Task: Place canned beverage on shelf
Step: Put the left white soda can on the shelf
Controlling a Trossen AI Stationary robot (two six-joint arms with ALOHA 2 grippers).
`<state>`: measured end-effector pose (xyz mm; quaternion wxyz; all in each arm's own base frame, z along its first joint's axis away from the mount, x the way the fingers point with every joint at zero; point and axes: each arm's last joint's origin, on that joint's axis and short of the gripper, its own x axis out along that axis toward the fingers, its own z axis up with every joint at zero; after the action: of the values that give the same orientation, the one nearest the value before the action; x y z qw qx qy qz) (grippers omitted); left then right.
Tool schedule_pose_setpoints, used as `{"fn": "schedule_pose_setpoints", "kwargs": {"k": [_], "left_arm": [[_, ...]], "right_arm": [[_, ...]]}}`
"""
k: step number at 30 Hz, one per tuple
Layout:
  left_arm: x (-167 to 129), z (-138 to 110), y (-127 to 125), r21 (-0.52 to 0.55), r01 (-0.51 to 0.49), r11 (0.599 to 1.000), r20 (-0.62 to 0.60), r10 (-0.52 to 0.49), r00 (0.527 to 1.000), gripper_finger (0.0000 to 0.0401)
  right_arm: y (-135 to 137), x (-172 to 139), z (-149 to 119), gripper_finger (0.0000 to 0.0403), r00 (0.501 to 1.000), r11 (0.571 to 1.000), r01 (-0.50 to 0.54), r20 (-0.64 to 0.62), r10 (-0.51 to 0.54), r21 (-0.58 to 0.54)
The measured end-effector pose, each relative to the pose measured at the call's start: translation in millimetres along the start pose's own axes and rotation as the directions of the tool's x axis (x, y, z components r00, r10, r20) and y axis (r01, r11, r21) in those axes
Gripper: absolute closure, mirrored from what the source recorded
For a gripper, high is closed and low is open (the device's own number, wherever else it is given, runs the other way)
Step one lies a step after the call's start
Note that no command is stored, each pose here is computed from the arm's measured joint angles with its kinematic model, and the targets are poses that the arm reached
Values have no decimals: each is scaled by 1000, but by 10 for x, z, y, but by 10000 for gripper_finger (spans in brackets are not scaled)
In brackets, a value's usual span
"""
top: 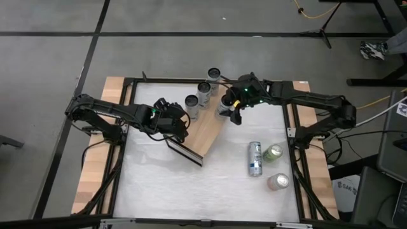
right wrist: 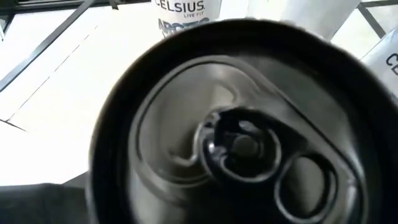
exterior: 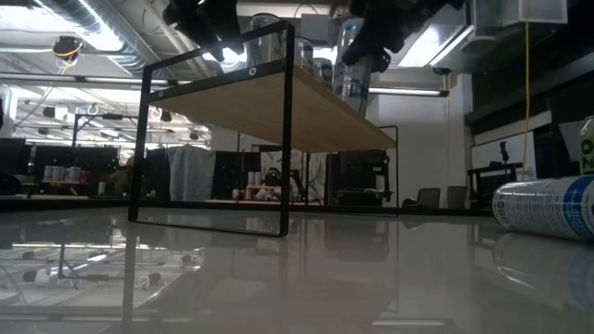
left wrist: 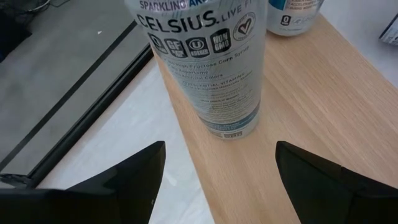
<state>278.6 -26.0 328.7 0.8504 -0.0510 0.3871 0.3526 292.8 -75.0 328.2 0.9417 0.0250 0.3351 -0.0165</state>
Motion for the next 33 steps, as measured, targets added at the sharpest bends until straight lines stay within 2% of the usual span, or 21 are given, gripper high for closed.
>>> {"fn": "schedule_pose_setpoints", "kwargs": {"k": [7, 17, 23, 33], "left_arm": [[0, 0, 0, 0, 0, 1000, 0, 0, 1000, 102], [0, 0, 0, 0, 0, 1000, 0, 0, 1000, 102], [0, 0, -2, 0, 5, 1000, -3, -5, 1000, 102], [-2, -14, -27, -5, 87, 996, -57, -87, 995, 102]], "right_arm": [[-6, 3, 43, 85, 999, 1000, 7, 45, -7, -9], [-4, -20, 68, 84, 999, 1000, 7, 47, -7, -9], [14, -214, 242, 84, 999, 1000, 8, 50, -7, -16], [67, -625, 465, 84, 1000, 998, 12, 5, -11, -68]]}}
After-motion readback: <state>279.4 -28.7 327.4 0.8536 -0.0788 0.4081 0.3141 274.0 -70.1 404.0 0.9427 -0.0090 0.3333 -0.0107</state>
